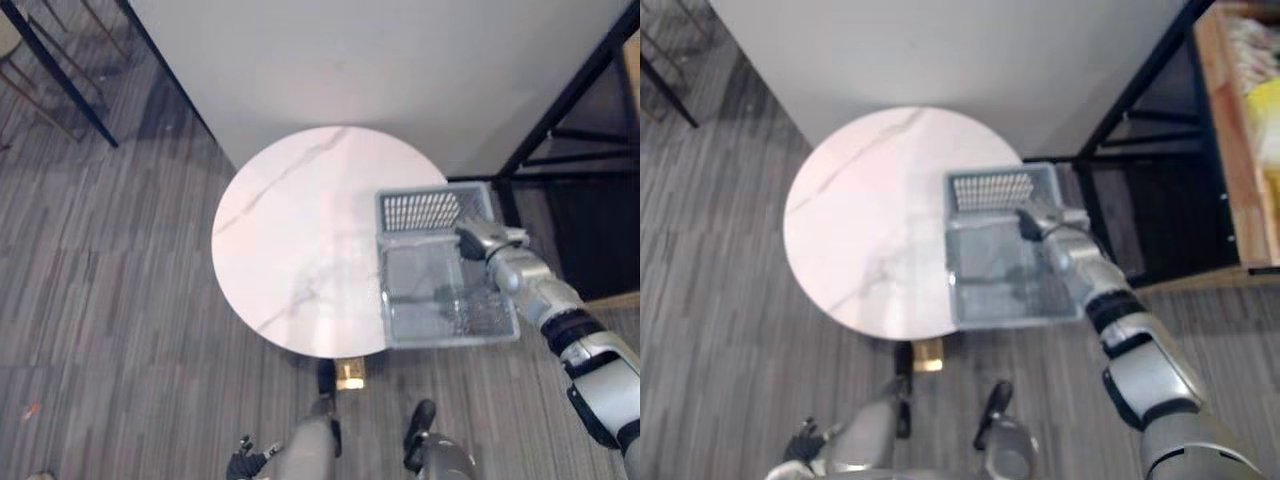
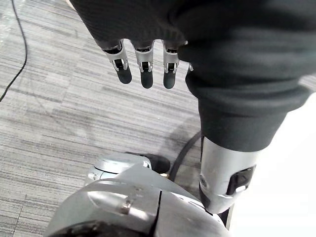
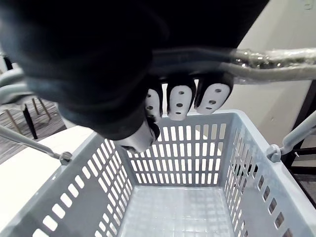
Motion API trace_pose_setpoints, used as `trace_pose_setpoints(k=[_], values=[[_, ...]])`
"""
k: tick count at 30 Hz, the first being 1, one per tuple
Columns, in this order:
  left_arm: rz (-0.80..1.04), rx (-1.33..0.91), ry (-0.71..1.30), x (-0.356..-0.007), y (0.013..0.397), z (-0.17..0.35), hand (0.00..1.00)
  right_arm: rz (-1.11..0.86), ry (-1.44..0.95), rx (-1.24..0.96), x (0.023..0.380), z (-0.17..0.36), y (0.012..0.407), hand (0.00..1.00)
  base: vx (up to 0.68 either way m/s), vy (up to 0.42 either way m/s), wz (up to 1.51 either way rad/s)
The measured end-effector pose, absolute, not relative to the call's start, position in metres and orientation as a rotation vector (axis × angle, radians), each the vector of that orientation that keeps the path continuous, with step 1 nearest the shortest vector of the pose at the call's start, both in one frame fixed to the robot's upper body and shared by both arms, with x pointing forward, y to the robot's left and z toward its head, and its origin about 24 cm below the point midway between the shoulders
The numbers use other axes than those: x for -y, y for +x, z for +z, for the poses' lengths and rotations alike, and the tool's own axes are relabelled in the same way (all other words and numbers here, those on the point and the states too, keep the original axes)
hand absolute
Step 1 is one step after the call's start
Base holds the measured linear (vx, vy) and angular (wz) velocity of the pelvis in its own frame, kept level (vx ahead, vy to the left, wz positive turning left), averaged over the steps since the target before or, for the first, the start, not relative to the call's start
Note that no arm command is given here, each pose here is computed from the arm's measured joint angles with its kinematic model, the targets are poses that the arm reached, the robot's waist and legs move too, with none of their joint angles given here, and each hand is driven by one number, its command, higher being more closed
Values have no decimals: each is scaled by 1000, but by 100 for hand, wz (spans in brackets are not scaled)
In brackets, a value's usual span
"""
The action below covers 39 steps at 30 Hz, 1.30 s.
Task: Pick vegetable in the basket
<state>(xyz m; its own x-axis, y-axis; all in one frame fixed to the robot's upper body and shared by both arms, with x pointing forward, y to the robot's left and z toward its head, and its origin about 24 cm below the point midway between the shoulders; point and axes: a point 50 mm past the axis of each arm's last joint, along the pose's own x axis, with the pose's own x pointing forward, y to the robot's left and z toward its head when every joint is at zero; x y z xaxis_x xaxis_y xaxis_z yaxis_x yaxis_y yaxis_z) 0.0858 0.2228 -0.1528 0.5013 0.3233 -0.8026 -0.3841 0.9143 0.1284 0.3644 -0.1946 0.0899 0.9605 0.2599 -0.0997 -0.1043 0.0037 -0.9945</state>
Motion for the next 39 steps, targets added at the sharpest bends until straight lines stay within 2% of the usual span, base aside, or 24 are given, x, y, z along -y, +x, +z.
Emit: trace_pose_setpoints(k=[5, 13, 18, 24, 28, 33, 39], values=[[377, -983, -27, -223, 82, -154, 0, 444, -1540, 141, 195, 65, 332, 100, -26, -1, -8], [335, -1062, 18, -223, 64, -160, 0, 516, -1468, 68, 214, 43, 293, 100, -24, 4, -14], [325, -1089, 8, -223, 56, -162, 0, 500, -1474, 23, 231, 39, 280, 100, 29, 11, -24], [353, -1128, -8, -225, 41, -164, 0, 516, -1454, 45, 230, 38, 270, 100, 77, -6, -31], [366, -1140, -32, -221, 35, -165, 0, 495, -1436, 4, 241, 33, 260, 100, 77, -10, -4], [368, -1144, -36, -219, 33, -165, 0, 402, -1415, -32, 261, 38, 245, 100, 7, 28, -5], [322, -1135, 55, -230, 41, -162, 0, 312, -1394, 53, 260, 58, 232, 100, -30, 96, -57]])
